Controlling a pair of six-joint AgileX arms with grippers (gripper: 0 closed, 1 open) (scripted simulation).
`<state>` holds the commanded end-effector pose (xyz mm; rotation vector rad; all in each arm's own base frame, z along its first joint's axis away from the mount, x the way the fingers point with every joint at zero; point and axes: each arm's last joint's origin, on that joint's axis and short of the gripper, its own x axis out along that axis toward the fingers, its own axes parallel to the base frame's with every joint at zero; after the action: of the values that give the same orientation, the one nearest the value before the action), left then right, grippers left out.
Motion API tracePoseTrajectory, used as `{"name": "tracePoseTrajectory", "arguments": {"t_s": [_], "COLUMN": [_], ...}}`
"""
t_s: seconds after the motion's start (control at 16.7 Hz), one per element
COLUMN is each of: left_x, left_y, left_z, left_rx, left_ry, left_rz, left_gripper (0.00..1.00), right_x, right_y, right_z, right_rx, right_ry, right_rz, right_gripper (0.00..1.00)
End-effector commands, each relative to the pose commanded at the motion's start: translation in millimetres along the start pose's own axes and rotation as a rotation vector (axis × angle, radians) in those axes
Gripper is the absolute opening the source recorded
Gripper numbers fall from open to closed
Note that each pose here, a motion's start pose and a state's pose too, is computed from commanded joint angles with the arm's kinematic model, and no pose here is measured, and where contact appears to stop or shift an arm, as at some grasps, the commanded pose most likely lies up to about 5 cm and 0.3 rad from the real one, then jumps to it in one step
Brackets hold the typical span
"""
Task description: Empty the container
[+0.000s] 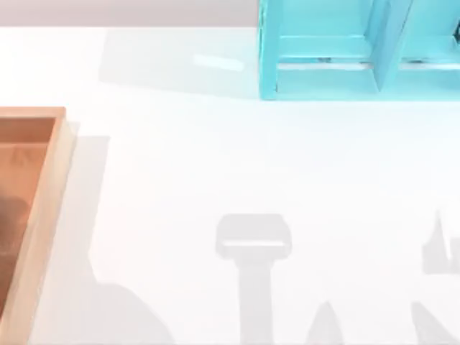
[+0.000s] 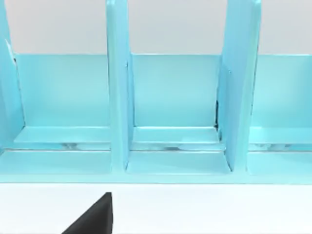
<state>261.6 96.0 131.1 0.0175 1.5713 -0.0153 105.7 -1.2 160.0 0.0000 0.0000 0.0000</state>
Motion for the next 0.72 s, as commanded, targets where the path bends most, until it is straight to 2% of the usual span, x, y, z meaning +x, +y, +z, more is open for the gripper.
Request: {"name": "tracePoseTrajectory", "arguments": {"t_s": [0.36,0.72], "left_x": [0.0,0.0], "left_y": [0.0,0.0], "left_z": [0.0,0.0], "left_rx": [0.000,0.000], "left_ry": [0.000,0.000], "left_rz": [0.000,0.000], "left_gripper": [0.02,0.00], "right_x": [0.0,0.0], "right_y": [0.0,0.0], "right_z": [0.0,0.0], "right_rx": [0.000,0.000], "right_ry": [0.000,0.000], "right_rz": [0.000,0.000], "right_gripper": [1.00,1.00]}}
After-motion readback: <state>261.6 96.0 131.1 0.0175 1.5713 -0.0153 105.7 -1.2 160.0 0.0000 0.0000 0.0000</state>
